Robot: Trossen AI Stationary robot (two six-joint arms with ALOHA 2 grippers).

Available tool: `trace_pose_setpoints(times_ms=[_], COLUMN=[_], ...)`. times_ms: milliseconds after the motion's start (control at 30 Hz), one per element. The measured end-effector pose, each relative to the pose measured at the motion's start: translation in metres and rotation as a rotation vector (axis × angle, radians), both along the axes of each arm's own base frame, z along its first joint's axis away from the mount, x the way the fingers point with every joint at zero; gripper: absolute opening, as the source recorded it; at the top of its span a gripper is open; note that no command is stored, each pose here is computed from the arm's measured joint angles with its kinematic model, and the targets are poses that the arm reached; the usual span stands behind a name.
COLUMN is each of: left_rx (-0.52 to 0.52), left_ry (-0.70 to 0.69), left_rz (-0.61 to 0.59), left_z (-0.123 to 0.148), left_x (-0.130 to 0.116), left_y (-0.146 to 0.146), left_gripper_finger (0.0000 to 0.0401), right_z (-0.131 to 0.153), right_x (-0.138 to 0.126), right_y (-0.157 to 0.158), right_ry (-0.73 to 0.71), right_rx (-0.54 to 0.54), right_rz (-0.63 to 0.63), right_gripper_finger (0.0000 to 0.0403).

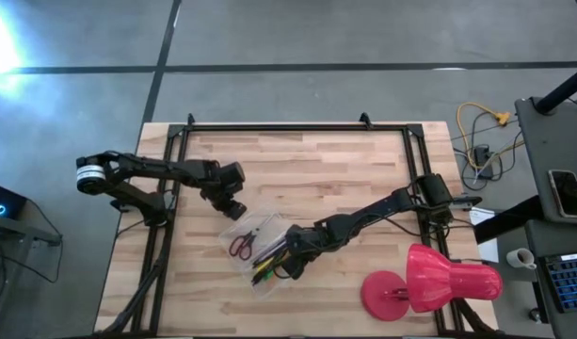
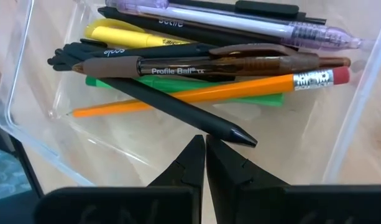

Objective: Pick & place school supplies into a supply box
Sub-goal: Close the stationery box

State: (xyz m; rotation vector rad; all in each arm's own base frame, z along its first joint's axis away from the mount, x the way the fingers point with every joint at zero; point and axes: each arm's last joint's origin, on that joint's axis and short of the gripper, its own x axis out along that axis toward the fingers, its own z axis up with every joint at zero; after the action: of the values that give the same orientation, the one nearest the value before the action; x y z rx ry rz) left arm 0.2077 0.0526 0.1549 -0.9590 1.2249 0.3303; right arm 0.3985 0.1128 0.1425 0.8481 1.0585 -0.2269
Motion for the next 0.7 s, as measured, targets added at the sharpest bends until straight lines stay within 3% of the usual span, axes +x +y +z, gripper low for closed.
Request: trace_pose_setpoints(times_ms=[500,700], left_rx=[-0.043,-0.118], left_ry=[-0.111,-0.176], left_rz=[-0.008,-0.044], left_z=[0.004,0.014], left_x=[0.012,0.019], left_y=[-0.006,-0.007], left_gripper_finger=[0.0121,0.0121], right_z=[-0.004,-0.004], right_x=[-0.003,-0.003], right_y=[-0.001,-0.001], right_ry=[0.016,0.016], right_rx=[-0.006,-0.007], right_rz=[-0.004,-0.003], right_gripper_finger=[0.0008,0.0008])
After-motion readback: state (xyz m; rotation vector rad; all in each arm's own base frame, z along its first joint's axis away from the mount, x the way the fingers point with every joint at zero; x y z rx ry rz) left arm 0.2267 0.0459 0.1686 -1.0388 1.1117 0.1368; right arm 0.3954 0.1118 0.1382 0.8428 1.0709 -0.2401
